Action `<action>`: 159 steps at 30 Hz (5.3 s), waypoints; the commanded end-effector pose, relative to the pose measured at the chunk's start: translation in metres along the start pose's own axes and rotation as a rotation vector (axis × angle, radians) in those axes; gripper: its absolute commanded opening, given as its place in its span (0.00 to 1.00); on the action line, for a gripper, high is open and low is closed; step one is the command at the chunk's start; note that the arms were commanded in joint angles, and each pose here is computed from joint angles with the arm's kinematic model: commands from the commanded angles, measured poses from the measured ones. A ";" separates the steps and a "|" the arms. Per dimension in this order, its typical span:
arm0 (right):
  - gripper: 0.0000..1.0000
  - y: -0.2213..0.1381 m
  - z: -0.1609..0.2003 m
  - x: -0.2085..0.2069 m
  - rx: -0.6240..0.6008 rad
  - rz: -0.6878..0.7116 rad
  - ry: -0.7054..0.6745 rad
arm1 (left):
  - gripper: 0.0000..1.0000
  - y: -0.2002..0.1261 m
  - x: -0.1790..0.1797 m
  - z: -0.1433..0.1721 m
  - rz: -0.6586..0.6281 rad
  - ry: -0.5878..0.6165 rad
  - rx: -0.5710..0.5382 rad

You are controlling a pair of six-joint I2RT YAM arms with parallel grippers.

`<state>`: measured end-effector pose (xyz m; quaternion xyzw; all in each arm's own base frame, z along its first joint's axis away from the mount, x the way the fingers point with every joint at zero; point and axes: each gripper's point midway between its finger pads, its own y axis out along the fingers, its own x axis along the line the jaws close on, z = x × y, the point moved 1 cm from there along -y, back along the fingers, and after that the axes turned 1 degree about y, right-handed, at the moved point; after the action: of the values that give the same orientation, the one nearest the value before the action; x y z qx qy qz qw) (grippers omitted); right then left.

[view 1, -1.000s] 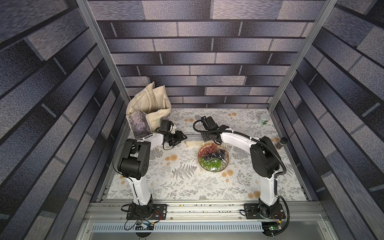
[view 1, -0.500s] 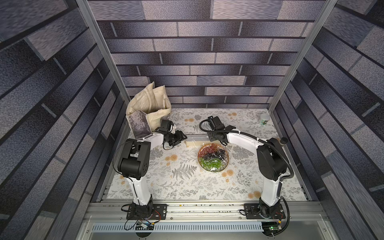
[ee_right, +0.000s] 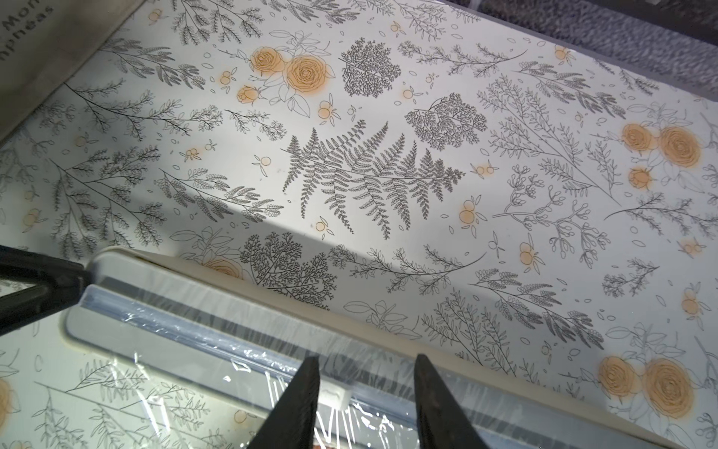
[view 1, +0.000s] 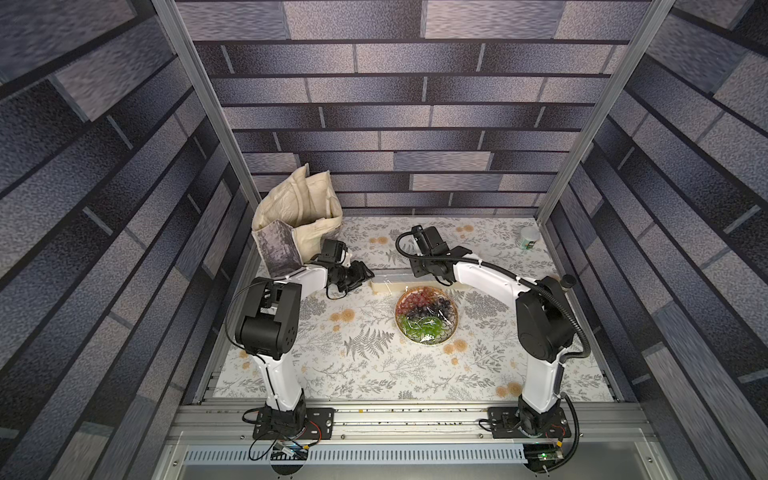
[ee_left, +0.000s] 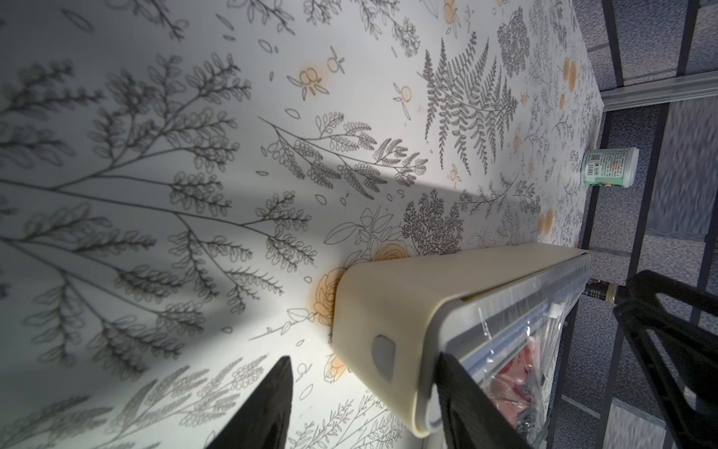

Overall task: Wrap the plate with plastic wrap
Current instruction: Tear off the plastic wrap from the plastic wrap cutting box, then move the plastic wrap cutting box to the center of the board, then cover the plate with plastic wrap.

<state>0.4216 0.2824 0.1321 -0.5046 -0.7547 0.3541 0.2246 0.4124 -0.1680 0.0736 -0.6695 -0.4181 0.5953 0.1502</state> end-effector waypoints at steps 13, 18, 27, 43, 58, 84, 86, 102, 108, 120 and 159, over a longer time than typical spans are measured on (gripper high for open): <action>0.42 0.020 0.021 0.001 0.083 0.036 -0.024 | 0.61 0.009 0.021 0.013 -0.087 -0.011 0.040; 0.42 0.023 0.026 -0.002 0.101 0.054 -0.038 | 0.61 0.009 0.021 0.013 -0.088 -0.009 0.040; 0.42 0.022 0.032 -0.012 0.115 0.107 -0.051 | 0.61 0.010 0.022 0.014 -0.091 -0.011 0.041; 0.42 0.009 0.044 -0.055 0.120 0.193 -0.012 | 0.61 0.009 0.023 0.014 -0.096 -0.014 0.043; 0.43 -0.003 0.063 -0.103 0.147 0.275 0.057 | 0.61 0.009 0.022 0.013 -0.099 -0.013 0.045; 0.46 -0.026 0.088 -0.180 0.174 0.405 0.264 | 0.62 0.002 0.015 0.008 -0.100 0.003 0.028; 0.48 -0.030 0.080 -0.181 0.155 0.387 0.281 | 0.64 -0.003 0.011 0.005 -0.093 0.009 0.019; 1.00 -0.071 0.085 -0.117 -0.023 -0.276 0.717 | 0.90 -0.039 -0.042 0.039 0.076 0.022 0.023; 1.00 -0.044 0.093 -0.114 -0.026 -0.424 0.853 | 0.90 -0.011 -0.051 0.048 0.121 0.015 0.060; 1.00 -0.001 0.057 -0.143 -0.105 -0.461 0.904 | 0.89 0.014 -0.062 -0.006 0.171 0.020 0.015; 0.97 -0.026 0.111 -0.060 0.014 -0.726 0.893 | 0.86 0.050 -0.108 0.071 0.081 0.400 0.228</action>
<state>0.3517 0.1823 0.0824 -0.3172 -0.7063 0.0135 0.6327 0.3713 -0.3095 0.0957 -0.7722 -0.2762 0.5022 0.2743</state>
